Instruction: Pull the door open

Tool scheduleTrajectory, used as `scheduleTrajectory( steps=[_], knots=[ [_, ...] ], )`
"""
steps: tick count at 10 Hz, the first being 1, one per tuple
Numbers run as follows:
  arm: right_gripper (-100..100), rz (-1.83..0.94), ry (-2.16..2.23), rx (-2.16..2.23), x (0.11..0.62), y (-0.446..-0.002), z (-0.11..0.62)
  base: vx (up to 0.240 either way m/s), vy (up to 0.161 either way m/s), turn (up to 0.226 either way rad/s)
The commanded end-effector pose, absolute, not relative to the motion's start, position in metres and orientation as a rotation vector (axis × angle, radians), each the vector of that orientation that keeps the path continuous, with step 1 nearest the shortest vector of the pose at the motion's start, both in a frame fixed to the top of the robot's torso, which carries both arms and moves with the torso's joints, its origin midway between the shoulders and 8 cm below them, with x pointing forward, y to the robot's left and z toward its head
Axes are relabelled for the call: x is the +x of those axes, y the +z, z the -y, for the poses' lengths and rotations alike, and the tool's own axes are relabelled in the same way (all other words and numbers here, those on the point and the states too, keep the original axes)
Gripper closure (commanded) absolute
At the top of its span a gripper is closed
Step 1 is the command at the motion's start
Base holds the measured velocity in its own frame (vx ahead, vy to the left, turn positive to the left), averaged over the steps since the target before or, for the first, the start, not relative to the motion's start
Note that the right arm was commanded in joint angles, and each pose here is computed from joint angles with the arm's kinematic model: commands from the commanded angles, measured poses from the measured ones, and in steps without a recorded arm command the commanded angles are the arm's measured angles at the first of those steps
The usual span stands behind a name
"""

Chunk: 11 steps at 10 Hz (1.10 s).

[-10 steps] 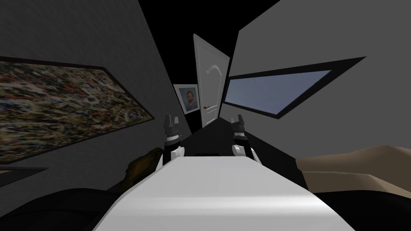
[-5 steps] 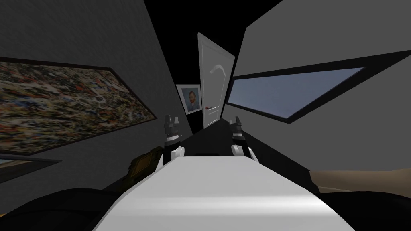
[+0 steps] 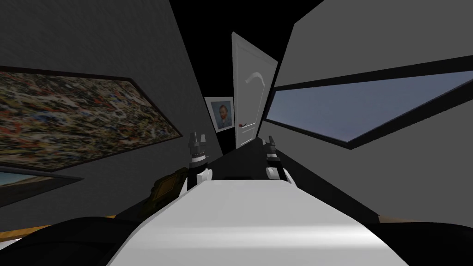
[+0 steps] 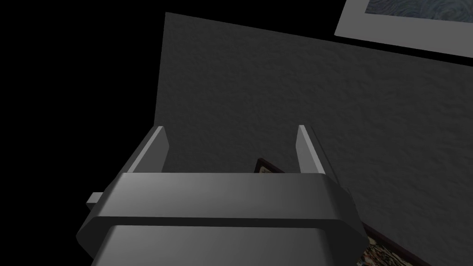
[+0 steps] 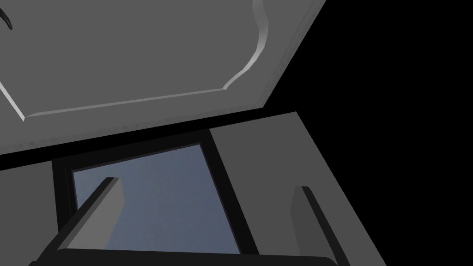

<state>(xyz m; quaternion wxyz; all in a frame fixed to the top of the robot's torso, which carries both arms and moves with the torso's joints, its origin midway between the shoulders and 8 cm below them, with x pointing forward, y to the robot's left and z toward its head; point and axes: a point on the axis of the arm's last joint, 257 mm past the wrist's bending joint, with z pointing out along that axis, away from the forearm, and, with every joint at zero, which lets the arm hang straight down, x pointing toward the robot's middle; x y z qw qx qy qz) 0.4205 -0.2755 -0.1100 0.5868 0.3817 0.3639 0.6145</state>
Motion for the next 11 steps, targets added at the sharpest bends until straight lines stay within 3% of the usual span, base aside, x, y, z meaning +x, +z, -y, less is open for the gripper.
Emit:
scheduleTrajectory(
  steps=[1, 11],
  knots=[
    [-100, -0.867, 1.431, 0.898, 0.424, -0.121, 0.276, 0.084, -0.020, 0.111],
    [-100, -0.989, 1.400, 0.956, 0.445, -0.193, 0.289, 0.095, -0.032, 0.134]
  ],
)
